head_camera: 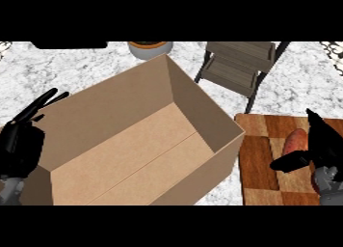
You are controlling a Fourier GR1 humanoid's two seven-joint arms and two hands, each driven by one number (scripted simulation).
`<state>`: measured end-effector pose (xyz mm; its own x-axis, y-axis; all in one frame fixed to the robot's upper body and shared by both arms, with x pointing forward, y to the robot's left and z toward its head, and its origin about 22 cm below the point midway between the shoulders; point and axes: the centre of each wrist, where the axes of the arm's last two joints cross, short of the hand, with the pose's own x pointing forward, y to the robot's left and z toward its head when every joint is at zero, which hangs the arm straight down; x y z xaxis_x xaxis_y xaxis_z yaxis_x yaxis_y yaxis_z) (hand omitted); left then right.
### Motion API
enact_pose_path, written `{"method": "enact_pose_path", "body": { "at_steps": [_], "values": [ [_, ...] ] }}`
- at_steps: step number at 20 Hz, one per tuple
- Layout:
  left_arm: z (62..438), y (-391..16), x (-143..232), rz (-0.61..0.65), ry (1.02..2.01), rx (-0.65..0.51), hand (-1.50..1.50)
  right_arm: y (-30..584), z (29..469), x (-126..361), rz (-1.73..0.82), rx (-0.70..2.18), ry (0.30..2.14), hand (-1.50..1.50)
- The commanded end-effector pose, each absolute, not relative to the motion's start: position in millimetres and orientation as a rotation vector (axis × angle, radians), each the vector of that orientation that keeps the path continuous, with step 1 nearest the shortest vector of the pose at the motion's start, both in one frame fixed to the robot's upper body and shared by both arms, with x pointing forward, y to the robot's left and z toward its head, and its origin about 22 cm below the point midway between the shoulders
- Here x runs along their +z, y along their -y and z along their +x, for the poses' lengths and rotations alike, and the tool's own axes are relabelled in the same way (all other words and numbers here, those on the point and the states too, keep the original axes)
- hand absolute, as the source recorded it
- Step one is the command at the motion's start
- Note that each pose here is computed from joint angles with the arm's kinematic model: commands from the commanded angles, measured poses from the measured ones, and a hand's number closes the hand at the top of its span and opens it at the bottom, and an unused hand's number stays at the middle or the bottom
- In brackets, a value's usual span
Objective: Pick the sweet potato from the cutting board and place it in the tiered basket
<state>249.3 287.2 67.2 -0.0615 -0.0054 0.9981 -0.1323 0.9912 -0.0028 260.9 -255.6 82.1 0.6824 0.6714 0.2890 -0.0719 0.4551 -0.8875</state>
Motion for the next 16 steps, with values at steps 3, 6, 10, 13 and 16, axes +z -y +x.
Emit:
{"method": "enact_pose_path", "body": {
  "at_steps": [3,6,10,13,16],
  "values": [
    [238.5,-300.4,37.5,0.097,1.433,-0.044,0.00,263.8,259.0,53.9,-1.089,0.431,0.558,-1.50],
    [231.1,-292.4,31.4,0.107,1.427,-0.064,0.00,263.5,264.4,57.6,-1.126,0.436,0.581,-1.50],
    [251.1,-290.1,32.7,0.070,1.432,-0.099,0.00,250.7,275.4,39.9,-1.132,0.425,0.542,-1.50],
    [248.5,-295.8,44.2,0.078,1.417,-0.094,0.00,279.4,247.4,37.3,-1.014,0.500,0.446,1.50],
    [254.1,-284.0,31.7,0.089,1.410,-0.104,0.00,268.8,257.0,36.9,-0.931,0.488,0.480,1.50]
  ]
}}
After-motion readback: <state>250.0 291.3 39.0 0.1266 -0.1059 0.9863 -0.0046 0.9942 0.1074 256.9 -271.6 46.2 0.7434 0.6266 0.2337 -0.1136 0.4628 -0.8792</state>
